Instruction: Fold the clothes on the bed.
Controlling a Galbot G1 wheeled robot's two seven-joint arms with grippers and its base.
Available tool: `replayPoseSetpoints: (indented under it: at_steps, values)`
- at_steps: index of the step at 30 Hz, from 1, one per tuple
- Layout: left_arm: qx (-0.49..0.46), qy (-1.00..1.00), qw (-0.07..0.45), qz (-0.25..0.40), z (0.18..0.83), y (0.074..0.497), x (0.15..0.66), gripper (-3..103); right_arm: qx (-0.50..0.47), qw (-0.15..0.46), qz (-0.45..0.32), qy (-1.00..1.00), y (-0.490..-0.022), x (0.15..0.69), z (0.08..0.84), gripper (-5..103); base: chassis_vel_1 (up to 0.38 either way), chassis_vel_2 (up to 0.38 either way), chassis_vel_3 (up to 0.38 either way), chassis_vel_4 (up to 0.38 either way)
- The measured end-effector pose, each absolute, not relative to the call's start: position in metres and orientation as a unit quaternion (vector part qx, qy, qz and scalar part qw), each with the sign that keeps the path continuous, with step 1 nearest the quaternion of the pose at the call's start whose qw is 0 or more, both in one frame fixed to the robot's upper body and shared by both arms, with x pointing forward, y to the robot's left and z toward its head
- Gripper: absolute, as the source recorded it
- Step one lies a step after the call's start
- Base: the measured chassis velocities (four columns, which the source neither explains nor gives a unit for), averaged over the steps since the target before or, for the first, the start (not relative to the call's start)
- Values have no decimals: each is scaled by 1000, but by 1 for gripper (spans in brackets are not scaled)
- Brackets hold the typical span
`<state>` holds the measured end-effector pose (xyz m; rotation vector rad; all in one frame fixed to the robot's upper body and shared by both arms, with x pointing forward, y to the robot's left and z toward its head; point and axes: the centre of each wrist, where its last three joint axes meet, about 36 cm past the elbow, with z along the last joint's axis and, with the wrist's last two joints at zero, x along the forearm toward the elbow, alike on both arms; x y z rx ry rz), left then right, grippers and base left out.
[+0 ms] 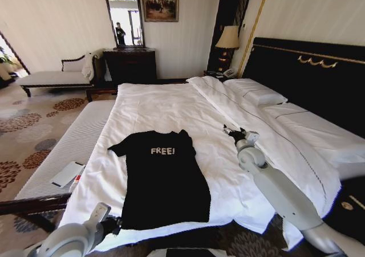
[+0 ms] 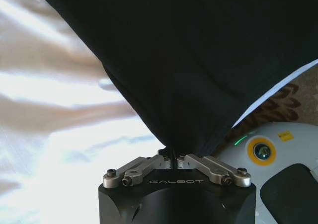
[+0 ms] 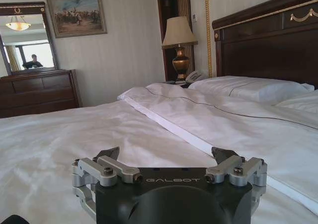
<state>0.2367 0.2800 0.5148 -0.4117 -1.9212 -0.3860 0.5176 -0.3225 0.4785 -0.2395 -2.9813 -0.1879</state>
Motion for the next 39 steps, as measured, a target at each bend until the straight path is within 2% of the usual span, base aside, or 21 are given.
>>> replayPoseSetpoints:
  at_steps: [11,23,26,29,31,32,33,35,36,37,38,39]
  values:
    - [-190,-784,565,-174,512,275,226,1,-87,76,-64,-991,-326,521,475,100,0,0,0,0]
    - [-181,-799,546,-175,518,275,233,0,-80,76,-64,-992,-319,525,474,100,0,0,0,0]
    - [-160,-815,531,-168,530,273,243,17,-76,74,-63,-992,-317,526,477,100,0,0,0,0]
    - [-146,-827,520,-159,538,273,251,22,-73,73,-66,-992,-315,526,479,100,0,0,0,0]
    - [-128,-846,502,-129,556,274,267,33,-66,72,-75,-992,-312,527,483,100,0,0,0,0]
    - [-111,-867,473,-108,576,276,282,38,-57,73,-86,-992,-308,527,488,100,0,0,0,0]
    - [-111,-867,473,-108,576,276,282,38,-57,73,-86,-992,-308,527,488,100,0,0,0,0]
    - [-95,-890,436,-94,598,282,293,49,-44,77,-102,-991,-303,529,495,100,0,0,0,0]
    - [-90,-898,422,-88,604,284,296,49,-39,81,-109,-990,-302,531,498,100,0,0,0,0]
    - [-87,-908,403,-77,610,286,298,55,-33,87,-117,-989,-299,532,500,100,0,0,0,0]
    - [-87,-908,403,-77,610,286,298,55,-33,87,-117,-989,-299,532,500,100,0,0,0,0]
    - [-87,-920,378,-64,615,287,299,60,-25,96,-127,-987,-297,534,502,100,0,0,0,0]
